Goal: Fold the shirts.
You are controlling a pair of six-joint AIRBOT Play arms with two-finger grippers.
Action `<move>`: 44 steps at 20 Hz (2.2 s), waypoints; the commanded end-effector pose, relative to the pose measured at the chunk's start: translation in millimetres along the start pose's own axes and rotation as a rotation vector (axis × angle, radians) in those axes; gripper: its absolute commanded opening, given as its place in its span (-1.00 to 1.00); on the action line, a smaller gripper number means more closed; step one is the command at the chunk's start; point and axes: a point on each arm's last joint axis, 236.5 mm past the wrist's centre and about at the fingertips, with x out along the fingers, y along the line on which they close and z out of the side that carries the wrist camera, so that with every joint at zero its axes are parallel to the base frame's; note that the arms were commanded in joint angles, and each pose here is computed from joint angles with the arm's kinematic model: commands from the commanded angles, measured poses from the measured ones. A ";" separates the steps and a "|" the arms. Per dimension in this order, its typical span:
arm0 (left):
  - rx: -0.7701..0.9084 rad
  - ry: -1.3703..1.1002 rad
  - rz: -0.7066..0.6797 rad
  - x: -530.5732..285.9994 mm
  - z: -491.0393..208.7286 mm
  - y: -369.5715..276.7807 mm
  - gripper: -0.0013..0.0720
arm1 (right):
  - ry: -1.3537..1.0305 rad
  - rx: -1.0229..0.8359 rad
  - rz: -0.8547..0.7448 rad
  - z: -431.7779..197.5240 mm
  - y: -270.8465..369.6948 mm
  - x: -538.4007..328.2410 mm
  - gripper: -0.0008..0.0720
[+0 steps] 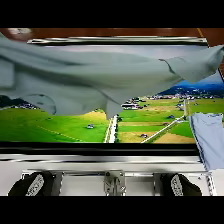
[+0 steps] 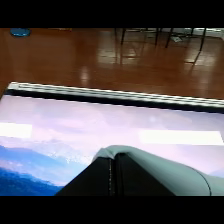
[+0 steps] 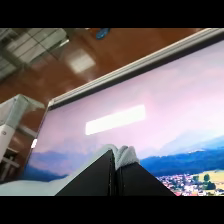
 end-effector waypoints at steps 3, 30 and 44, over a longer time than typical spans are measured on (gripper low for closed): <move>0.075 -0.042 0.111 -40.9 9.2 10.0 -0.88 | 0.141 -0.044 -0.080 -31.2 -13.3 -9.3 -0.80; -0.479 0.497 -0.296 197.0 -338.8 -102.5 -0.87 | 0.671 0.348 -0.370 -260.9 -255.7 135.9 0.74; -0.447 0.586 -0.349 182.3 -353.9 -114.6 -0.87 | 0.880 0.552 -0.309 -421.0 -193.7 174.3 0.73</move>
